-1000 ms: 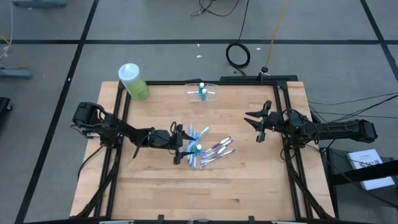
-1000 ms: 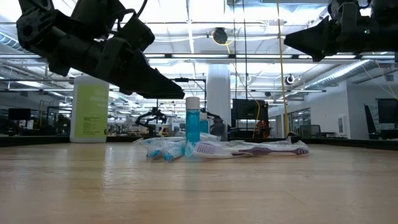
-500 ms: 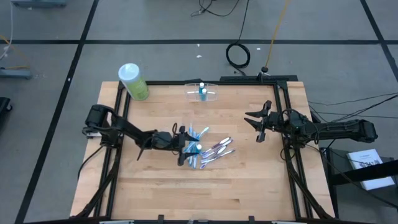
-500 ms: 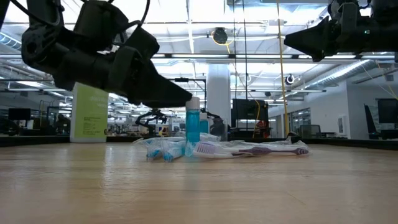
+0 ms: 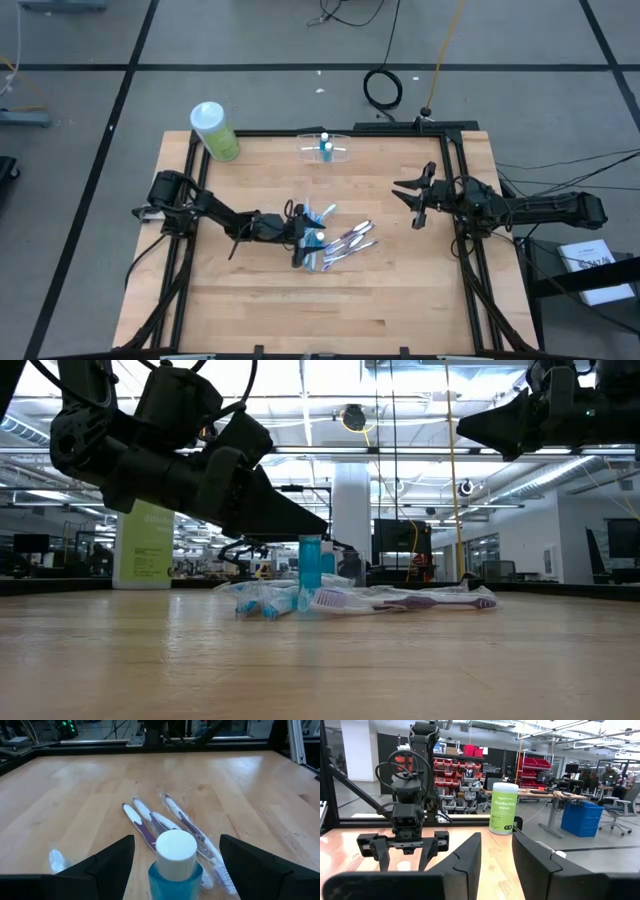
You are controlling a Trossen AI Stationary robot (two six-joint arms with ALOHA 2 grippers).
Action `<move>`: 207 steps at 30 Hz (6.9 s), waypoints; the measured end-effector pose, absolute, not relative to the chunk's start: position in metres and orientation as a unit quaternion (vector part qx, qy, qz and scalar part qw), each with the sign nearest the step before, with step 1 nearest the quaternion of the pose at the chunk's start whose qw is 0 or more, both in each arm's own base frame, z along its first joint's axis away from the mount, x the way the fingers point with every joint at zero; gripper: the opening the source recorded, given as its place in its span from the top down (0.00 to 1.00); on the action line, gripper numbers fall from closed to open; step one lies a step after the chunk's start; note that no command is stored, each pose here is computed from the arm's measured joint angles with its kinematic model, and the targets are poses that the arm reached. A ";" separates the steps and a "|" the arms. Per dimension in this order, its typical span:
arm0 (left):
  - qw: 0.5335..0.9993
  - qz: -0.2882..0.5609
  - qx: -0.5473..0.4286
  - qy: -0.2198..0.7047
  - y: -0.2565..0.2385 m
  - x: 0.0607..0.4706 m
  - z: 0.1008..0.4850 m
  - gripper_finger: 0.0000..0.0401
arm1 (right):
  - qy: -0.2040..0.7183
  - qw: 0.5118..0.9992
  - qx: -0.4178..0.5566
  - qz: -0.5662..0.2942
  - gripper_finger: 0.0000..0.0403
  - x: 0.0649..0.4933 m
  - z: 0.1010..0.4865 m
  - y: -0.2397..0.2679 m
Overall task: Pick & Place toothbrushing station
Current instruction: Put the mouthwash into the transparent organizer, then put the purple toothbrush into the transparent organizer
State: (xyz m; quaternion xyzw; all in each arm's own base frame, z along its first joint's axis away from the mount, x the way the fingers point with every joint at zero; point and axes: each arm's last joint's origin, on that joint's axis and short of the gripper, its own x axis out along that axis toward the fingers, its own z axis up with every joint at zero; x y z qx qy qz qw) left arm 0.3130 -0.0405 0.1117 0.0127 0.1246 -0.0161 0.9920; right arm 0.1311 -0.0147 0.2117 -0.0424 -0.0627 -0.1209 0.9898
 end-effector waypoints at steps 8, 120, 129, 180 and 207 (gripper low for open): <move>0.992 -0.016 0.013 0.123 -0.040 0.313 0.112 0.29 | -0.059 0.990 -0.042 -0.121 0.75 0.131 0.211 -0.015; 0.944 0.314 -0.023 0.097 0.192 0.325 0.183 0.72 | -0.049 0.989 -0.043 -0.134 0.75 0.132 0.209 -0.016; 0.945 0.307 -0.029 0.114 0.192 0.328 0.171 0.71 | -0.046 0.989 -0.046 -0.134 0.75 0.132 0.209 -0.016; 0.951 0.290 -0.035 0.099 0.185 0.342 0.143 0.53 | -0.041 0.988 -0.044 -0.144 0.75 0.132 0.208 -0.016; 0.979 0.190 -0.057 0.056 0.113 0.270 0.239 0.51 | -0.034 0.989 -0.028 -0.144 0.75 0.132 0.206 -0.016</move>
